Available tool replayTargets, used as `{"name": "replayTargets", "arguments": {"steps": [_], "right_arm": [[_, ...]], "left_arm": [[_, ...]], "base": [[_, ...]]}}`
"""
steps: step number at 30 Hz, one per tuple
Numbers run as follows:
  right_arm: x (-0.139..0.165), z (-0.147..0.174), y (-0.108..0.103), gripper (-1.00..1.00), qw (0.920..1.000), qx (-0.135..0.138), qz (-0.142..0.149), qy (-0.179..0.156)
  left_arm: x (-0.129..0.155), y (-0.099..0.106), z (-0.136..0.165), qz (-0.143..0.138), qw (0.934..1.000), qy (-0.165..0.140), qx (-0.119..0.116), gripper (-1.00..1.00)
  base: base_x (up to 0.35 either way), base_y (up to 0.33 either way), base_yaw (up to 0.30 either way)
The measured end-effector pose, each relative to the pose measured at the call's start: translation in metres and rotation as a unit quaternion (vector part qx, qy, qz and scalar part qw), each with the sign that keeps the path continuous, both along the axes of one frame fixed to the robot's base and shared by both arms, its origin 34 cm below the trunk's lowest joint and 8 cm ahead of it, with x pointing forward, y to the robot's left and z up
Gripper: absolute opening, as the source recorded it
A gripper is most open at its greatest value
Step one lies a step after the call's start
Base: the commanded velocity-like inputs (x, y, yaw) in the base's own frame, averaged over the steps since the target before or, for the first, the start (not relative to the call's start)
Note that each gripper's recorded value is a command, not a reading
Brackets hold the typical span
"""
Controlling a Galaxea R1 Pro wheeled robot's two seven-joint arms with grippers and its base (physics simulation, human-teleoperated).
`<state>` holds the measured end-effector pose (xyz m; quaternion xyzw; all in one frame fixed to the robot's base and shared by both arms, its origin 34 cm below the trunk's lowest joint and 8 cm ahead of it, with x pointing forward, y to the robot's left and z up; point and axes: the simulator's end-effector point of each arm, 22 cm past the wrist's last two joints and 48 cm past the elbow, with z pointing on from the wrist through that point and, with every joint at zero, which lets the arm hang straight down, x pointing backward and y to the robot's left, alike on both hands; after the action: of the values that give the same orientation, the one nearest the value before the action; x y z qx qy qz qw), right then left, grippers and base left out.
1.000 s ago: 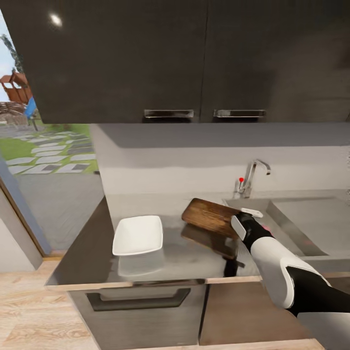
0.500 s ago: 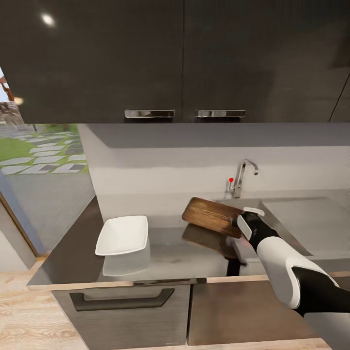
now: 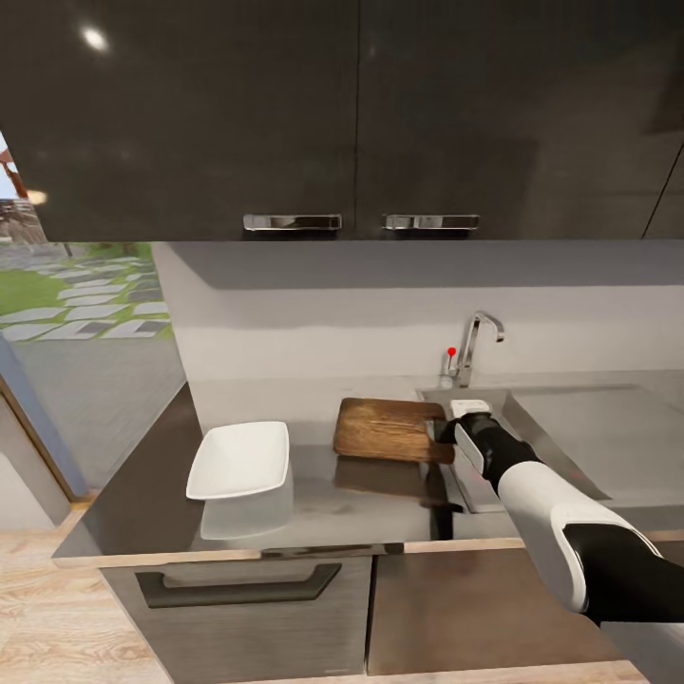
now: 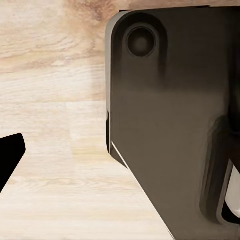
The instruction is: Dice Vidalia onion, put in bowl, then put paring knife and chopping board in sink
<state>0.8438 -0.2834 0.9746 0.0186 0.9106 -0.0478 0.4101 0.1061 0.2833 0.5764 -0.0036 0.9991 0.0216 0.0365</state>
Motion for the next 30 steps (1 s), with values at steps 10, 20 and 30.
{"name": "replayTargets", "arguments": {"steps": [10,20,30], "right_arm": [[0.000,-0.002,0.017,-1.00,0.9994,0.013,0.032,0.005],[-0.001,-0.003,0.032,-1.00,0.9968,-0.025,0.075,0.009],[-0.003,-0.005,0.045,-1.00,0.9945,-0.007,0.103,0.014]], "left_arm": [[-0.001,0.001,0.000,0.000,1.0000,0.001,0.001,1.00],[-0.001,0.000,0.000,0.000,1.0000,0.001,0.000,1.00],[-0.001,0.000,0.000,0.001,1.0000,0.001,0.000,1.00]], "base": [[0.000,0.000,0.000],[0.000,0.000,0.000],[0.000,0.000,0.000]]}}
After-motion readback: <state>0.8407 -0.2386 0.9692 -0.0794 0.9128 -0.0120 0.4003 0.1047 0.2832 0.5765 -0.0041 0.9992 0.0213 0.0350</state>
